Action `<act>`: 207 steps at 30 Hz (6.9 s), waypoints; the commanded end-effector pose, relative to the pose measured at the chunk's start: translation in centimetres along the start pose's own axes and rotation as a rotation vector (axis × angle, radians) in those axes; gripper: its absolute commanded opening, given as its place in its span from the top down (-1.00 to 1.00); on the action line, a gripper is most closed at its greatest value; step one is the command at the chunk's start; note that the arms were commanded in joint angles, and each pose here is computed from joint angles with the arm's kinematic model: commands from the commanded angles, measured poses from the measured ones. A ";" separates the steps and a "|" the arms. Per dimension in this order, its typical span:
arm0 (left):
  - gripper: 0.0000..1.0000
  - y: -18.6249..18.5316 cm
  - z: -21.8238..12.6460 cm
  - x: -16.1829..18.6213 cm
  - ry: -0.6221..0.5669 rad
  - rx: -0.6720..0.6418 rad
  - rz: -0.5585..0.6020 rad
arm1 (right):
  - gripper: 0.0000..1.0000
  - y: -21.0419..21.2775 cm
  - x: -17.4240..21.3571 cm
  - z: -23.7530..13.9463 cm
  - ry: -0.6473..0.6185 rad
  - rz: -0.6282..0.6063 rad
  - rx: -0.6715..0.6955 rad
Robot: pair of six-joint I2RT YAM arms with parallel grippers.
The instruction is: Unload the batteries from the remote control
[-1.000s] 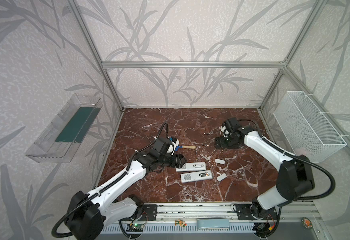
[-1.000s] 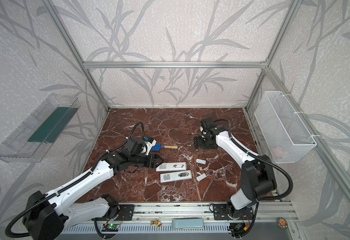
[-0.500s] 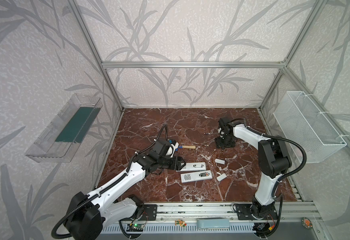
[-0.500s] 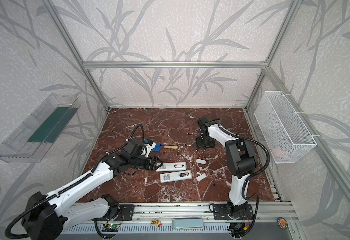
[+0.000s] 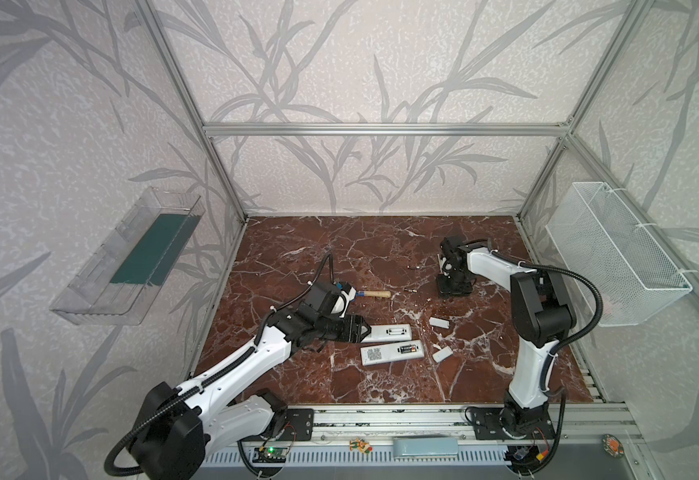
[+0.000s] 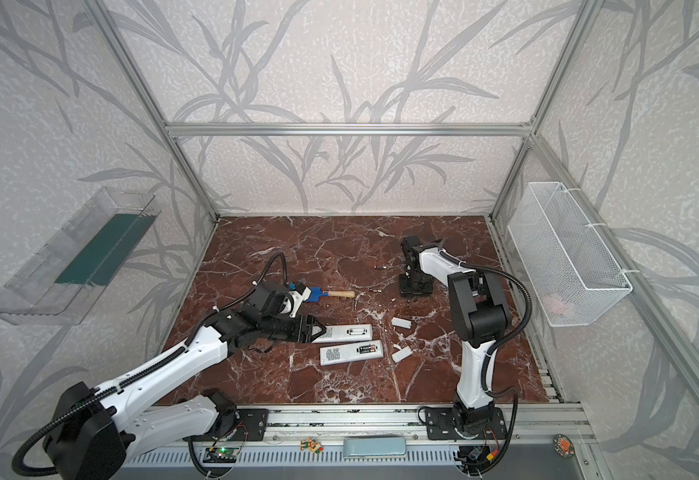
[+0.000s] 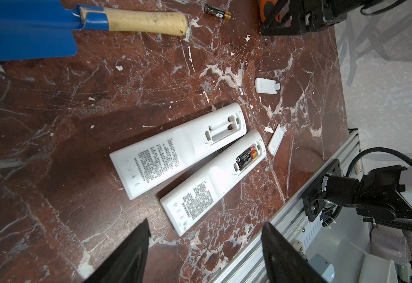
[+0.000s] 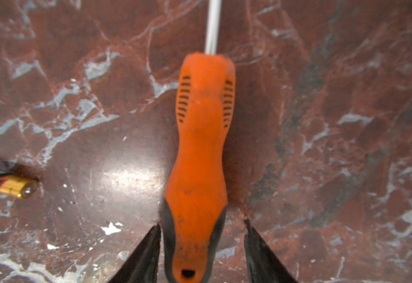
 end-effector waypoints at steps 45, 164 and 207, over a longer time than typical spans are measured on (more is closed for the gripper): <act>-0.49 -3.9 -1.0 -6.3 -0.207 0.596 -0.051 | 0.67 7.3 9.7 -14.0 -0.505 -0.278 -0.927; -0.55 -0.3 -6.4 -5.8 -0.250 0.114 0.082 | 1.00 6.9 15.7 -23.9 -0.595 -0.703 -0.413; -0.75 -1.5 3.8 3.2 0.210 0.129 1.034 | 1.00 8.0 17.2 -20.9 -0.421 -1.177 -0.246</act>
Point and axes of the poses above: each gripper's point midway between its finger pads, its own z axis out along the fingers, its own y axis along the line the jaws close on, x = y × z, the point moved 10 cm from there along -z, back along the fingers, and after that the axes turned 10 degrees about -z, right-handed, at the moved point
